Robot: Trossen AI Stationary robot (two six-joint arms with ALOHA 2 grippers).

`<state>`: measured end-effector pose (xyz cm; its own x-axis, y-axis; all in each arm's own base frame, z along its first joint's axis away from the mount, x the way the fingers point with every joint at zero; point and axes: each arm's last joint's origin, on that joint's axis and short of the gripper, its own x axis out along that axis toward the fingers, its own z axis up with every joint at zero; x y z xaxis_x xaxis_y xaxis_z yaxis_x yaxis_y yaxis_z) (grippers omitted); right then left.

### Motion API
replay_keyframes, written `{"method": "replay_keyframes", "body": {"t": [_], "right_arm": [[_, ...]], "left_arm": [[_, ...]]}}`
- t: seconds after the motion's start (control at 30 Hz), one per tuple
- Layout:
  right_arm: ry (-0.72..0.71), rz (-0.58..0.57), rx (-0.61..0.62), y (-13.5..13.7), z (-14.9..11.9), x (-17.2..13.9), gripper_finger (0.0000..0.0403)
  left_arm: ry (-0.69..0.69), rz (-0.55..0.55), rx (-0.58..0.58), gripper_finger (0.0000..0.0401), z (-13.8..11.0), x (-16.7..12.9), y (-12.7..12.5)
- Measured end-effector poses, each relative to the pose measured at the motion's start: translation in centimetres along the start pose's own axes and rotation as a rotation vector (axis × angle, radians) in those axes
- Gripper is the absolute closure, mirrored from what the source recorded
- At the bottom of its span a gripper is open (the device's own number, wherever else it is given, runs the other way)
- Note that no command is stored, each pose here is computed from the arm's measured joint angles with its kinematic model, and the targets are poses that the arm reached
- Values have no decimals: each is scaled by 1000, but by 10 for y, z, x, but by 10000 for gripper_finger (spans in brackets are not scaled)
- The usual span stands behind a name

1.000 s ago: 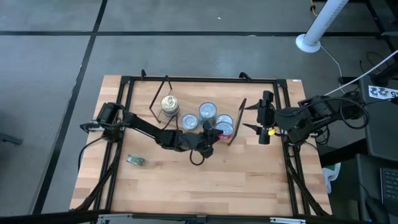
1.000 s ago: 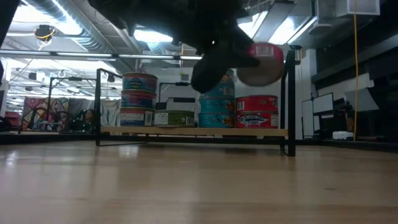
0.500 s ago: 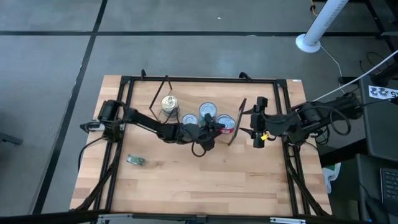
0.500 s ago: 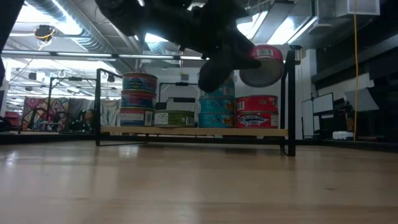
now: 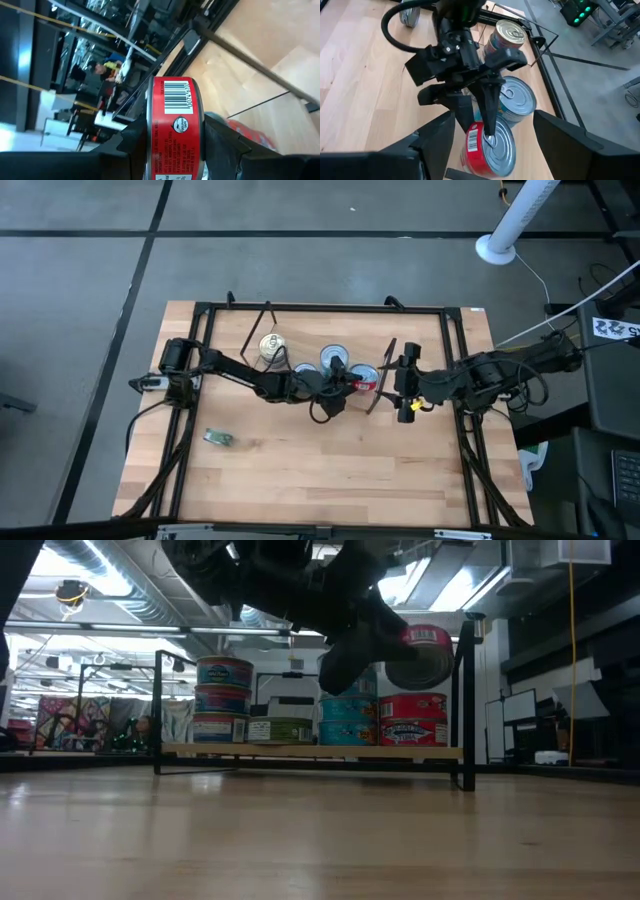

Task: Stack canned seafood by type on shelf
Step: Stack the red tuna can on top of the red tuna can on the shelf

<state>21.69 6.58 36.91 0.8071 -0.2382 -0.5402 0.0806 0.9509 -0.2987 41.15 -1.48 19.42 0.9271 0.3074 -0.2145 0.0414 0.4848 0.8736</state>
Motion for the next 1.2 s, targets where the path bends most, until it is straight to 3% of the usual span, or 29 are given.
{"method": "replay_keyframes", "body": {"t": [0.4,0.63,1.2], "right_arm": [[15,-9,-13,21,-36,37,132],[-15,-183,1,24,-53,52,132],[96,-214,-11,16,-63,93,132]], "left_arm": [[-13,-35,-1,248,-5,2,0],[-15,-37,-4,248,-4,2,0],[0,-58,-4,248,-6,2,-2]]}}
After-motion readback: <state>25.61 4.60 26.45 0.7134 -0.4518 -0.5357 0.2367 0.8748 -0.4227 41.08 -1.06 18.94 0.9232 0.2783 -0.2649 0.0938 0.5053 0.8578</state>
